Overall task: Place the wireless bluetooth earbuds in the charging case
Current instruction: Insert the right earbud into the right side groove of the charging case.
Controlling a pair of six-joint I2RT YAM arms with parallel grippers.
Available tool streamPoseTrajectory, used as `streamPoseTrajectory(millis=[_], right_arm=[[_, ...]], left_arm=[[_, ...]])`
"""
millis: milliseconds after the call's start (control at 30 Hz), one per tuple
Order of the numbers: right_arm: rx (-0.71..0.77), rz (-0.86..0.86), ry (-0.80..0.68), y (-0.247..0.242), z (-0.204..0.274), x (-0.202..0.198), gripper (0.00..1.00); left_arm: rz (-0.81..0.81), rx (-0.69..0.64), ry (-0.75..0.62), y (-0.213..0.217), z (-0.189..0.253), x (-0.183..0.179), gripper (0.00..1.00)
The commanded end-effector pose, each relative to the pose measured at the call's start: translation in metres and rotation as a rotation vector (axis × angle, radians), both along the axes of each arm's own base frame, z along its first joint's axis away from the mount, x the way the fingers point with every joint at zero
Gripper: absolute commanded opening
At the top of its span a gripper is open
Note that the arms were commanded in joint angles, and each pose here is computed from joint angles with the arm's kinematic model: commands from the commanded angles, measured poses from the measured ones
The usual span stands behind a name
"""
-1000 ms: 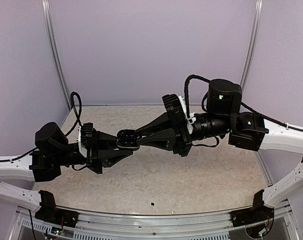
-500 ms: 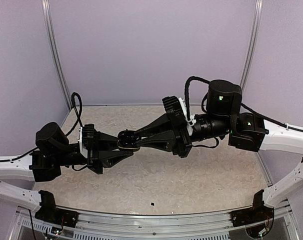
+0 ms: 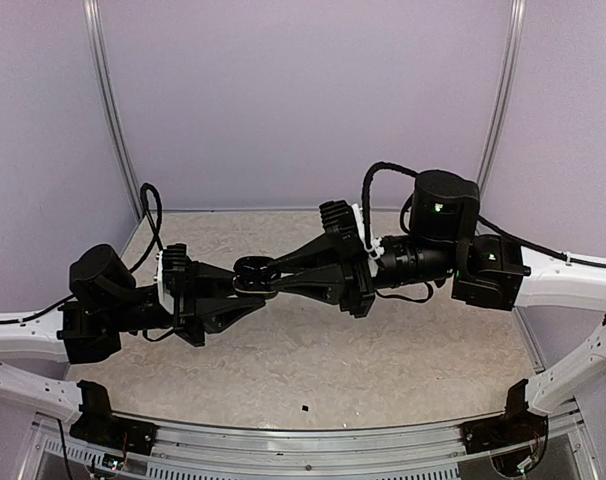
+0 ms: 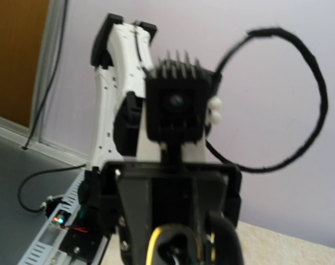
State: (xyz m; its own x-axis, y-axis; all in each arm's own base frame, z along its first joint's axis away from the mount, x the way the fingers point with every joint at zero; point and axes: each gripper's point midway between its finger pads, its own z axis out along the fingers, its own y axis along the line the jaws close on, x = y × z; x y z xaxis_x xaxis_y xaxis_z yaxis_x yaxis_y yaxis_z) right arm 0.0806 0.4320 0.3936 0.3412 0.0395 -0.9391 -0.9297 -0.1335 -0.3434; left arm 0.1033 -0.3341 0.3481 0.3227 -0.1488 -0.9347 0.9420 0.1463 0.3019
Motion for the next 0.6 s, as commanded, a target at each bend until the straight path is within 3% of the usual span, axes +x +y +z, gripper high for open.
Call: streamPoseTrajectory(millis=[0, 267, 567], right_arm=[[0.014, -0.048, -0.008, 0.0, -0.002, 0.004, 0.13], [0.008, -0.084, -0.008, 0.002, -0.01, 0.011, 0.13], [-0.026, -0.117, 0.015, 0.006, -0.026, 0.018, 0.21]], left_arm=[[0.003, -0.078, -0.024, 0.008, 0.025, -0.004, 0.04], [0.013, -0.082, -0.023, 0.01, 0.025, -0.003, 0.04], [0.037, -0.114, -0.006, 0.014, 0.029, 0.003, 0.03]])
